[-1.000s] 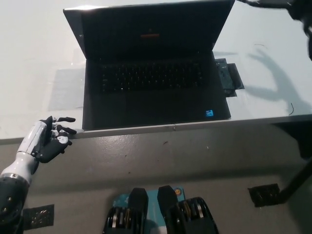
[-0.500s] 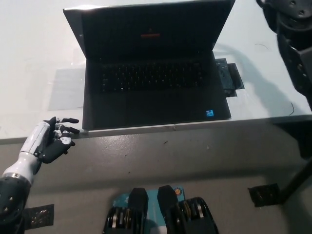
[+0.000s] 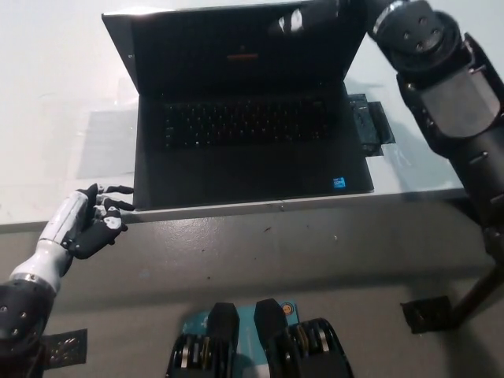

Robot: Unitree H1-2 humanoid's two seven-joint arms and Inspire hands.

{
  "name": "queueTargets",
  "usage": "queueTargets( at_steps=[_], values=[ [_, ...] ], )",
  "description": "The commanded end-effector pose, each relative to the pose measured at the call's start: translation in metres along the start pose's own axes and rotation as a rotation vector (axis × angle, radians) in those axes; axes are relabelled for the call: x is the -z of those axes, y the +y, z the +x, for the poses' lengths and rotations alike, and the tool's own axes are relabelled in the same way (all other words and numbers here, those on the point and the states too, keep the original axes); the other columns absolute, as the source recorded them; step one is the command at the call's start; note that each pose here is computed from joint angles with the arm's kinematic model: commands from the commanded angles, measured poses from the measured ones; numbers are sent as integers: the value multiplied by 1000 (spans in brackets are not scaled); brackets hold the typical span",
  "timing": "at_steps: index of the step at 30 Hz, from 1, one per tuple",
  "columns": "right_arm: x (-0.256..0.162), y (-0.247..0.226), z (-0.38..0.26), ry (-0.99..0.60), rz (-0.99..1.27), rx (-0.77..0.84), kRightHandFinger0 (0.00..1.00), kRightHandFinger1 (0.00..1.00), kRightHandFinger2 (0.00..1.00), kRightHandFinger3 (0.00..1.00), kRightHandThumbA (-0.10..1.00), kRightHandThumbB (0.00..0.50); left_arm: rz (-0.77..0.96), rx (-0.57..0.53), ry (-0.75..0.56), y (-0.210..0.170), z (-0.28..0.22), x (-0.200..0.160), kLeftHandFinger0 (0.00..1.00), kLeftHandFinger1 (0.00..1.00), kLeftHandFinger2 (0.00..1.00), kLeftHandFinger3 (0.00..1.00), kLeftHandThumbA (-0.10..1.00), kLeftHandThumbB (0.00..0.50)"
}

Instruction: The robot uses its right hand to push down on the lid of a laptop kept in the middle of the desk to close it

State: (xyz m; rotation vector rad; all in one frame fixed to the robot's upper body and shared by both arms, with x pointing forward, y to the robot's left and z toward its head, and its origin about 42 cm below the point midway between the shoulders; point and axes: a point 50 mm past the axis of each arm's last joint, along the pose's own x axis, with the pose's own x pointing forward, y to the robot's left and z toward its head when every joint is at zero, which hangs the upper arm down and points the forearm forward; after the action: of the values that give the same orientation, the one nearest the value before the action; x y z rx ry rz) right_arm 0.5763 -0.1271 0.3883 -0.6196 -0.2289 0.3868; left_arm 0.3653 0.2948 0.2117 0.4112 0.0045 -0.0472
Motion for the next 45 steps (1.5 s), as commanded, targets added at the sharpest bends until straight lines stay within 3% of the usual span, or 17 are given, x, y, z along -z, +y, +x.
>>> queueTargets(
  at_steps=[1,5,6,12,17,21,27,28,36,41,45],
  values=[
    [-52,-27,13,-217,-197,55,1000,790,741,886,1000,393,44,3,-66,10,6,-24,321,407,542,648,-91,12],
    [-34,-22,13,-168,-199,47,1000,838,778,910,1000,375,46,4,-72,11,6,-26,303,399,536,645,-82,12],
    [-30,-21,12,-169,-193,47,1000,838,783,913,1000,351,37,1,-68,11,6,-25,309,402,535,639,-82,20],
    [-12,-11,7,-165,-167,41,1000,811,775,916,1000,372,40,-2,-71,13,8,-28,304,397,530,625,-82,11],
    [8,7,-4,-132,-111,26,1000,818,795,933,1000,357,38,-5,-71,17,8,-29,317,405,537,625,-99,11],
    [27,28,-21,-80,-16,27,981,802,798,940,1000,317,53,-6,-76,19,9,-30,326,416,557,639,-100,0],
    [44,57,-45,-37,75,17,968,803,802,943,1000,298,67,-9,-75,24,9,-32,293,394,540,647,-100,4],
    [49,67,-51,-19,129,14,968,805,801,938,1000,313,53,-12,-76,25,10,-32,278,382,529,631,-100,8],
    [62,90,-77,24,285,37,948,820,806,977,1000,328,76,-15,-73,27,11,-35,376,457,597,671,-93,0],
    [75,99,-92,76,370,74,999,842,811,987,1000,310,85,-12,-74,28,12,-36,405,482,617,697,-62,0],
    [84,107,-99,113,445,102,979,846,808,990,1000,296,86,-15,-80,29,14,-37,420,490,620,698,-75,0]
  ],
)
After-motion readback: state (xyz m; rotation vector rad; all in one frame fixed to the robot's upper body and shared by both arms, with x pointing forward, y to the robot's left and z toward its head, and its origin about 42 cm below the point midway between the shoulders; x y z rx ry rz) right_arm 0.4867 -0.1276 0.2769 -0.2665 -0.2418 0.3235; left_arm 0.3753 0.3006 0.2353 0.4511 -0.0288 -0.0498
